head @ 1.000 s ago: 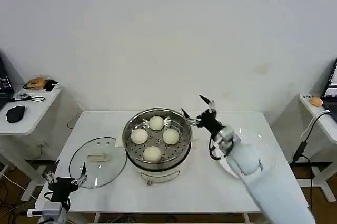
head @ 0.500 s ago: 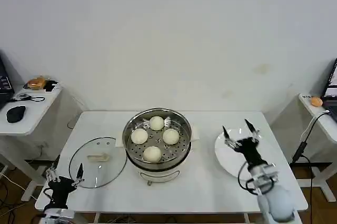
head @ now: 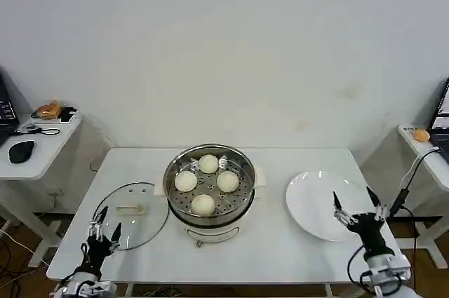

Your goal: Take steamed baozi put them in steamer then cover it.

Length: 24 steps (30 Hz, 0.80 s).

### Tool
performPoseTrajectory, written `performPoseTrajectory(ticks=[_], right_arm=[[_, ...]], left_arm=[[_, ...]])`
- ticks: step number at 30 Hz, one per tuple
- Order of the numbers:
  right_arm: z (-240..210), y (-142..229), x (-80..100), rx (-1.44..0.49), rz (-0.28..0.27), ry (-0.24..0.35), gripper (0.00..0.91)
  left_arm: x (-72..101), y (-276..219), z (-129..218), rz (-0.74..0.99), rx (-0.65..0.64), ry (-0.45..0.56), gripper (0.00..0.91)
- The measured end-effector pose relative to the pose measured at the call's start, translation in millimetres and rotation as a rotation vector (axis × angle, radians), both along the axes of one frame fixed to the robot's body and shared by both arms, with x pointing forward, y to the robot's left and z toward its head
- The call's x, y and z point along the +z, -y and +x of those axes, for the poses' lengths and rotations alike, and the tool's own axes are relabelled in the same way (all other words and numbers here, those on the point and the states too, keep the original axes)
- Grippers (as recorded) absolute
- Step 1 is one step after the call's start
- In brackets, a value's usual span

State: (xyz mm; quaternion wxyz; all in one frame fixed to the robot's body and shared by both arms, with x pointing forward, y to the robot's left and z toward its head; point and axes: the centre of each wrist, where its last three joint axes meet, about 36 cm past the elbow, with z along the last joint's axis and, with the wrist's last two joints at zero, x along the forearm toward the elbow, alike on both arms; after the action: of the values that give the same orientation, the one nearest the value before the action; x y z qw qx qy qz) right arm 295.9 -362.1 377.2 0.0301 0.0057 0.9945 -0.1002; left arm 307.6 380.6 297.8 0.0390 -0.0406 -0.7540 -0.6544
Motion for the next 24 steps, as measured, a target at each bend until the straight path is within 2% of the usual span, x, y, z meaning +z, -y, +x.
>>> performPoseTrajectory(ticks=[10,24], right_arm=[[-22.2,5.0,-7.0,-0.034,0.000,-0.023,0.907],[-34.1,4.9,-13.4,-0.054,0.004,-0.040,0.907]], left_arm=[[-9.6,-10.6,38.6,0.108,-0.055,-0.005,0.907],[-19.3,-26.7,71.0,0.180,-0.065,-0.037,0.907]])
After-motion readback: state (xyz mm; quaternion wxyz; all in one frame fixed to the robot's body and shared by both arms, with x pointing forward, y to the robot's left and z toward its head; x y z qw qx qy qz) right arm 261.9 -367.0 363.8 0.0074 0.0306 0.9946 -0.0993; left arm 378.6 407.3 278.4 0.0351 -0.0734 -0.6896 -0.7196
